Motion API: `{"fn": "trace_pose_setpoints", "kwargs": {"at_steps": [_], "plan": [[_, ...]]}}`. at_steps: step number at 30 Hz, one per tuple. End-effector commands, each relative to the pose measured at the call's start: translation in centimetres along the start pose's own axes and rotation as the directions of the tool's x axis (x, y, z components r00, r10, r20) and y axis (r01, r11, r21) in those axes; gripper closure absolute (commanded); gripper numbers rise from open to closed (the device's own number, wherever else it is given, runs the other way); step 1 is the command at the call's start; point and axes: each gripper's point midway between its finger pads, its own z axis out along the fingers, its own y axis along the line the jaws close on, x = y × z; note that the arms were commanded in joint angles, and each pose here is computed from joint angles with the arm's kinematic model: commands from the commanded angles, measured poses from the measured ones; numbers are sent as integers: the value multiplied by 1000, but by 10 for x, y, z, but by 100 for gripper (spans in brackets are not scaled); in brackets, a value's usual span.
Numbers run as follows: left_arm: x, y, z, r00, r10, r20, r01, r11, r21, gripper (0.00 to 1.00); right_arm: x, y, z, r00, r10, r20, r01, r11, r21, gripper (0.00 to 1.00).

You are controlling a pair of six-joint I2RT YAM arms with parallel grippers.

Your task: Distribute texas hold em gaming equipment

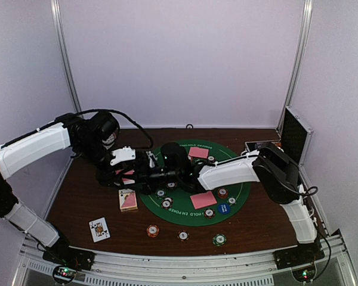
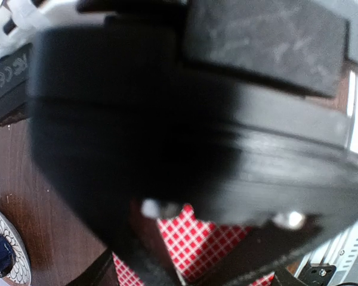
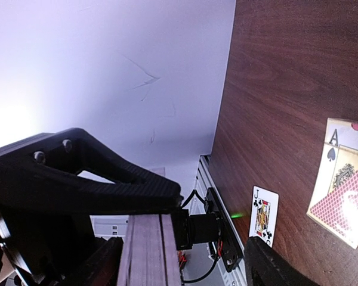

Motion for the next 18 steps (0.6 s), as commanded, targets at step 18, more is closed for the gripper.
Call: {"fn": "trace_pose_setpoints", "kwargs": {"at_steps": [18], "plan": [[-13, 5, -9, 998, 12, 60, -11, 1000, -28, 76, -12, -11, -36, 1000, -7, 30, 4, 997, 73, 41]]}}
